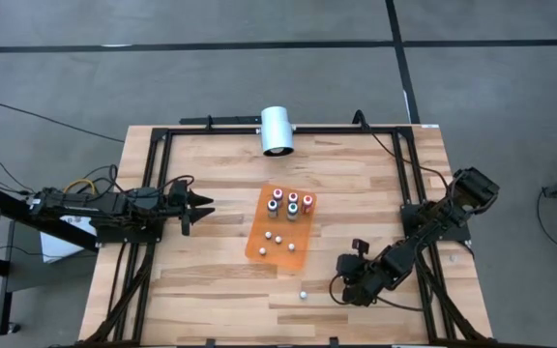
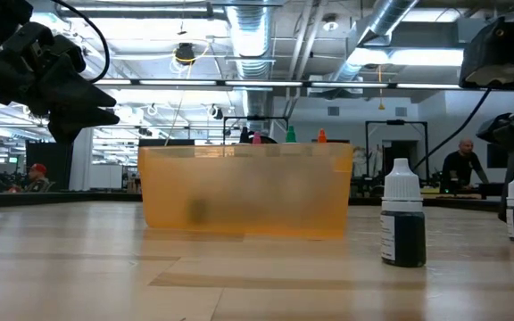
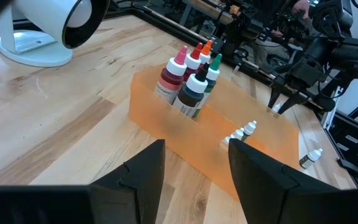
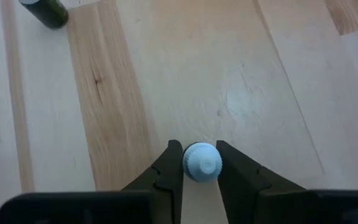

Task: Pick & Place food coloring
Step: Put the small blue food coloring bottle into the orange bin

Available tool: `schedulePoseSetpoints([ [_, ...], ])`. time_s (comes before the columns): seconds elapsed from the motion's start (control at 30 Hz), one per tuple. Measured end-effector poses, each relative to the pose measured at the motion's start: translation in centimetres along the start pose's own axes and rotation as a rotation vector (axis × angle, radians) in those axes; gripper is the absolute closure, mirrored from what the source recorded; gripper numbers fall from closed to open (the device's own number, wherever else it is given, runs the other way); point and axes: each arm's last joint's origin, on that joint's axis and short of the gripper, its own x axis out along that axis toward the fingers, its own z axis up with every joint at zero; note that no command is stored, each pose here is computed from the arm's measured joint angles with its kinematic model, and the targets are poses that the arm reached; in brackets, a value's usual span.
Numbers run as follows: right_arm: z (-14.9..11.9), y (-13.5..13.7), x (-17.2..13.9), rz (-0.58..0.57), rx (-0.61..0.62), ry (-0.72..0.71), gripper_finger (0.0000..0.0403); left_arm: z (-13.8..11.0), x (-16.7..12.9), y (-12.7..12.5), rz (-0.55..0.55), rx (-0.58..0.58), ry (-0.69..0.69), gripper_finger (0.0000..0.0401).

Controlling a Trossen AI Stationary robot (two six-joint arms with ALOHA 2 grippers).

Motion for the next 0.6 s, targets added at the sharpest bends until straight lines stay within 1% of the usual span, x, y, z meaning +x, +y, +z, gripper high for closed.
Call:
schedulePoseSetpoints([
  [0.2,0.1,-0.1,0.0,-0.003,0.006,0.001,0.0331,0.0,0.0,0.0,0.000,0.000,0.000,0.0232],
  [0.33,1.0,-0.9,-0.4,-0.008,0.028,-0.008,0.0331,0.0,0.0,0.0,0.000,0.000,0.000,0.0232],
  [0.47,2.6,-2.1,-1.3,-0.002,0.030,-0.045,0.0331,0.0,0.0,0.0,0.000,0.000,0.000,0.0232],
  [0.6,4.9,-3.8,-2.4,0.003,0.025,-0.107,0.0331,0.0,0.0,0.0,0.000,0.000,0.000,0.0232],
])
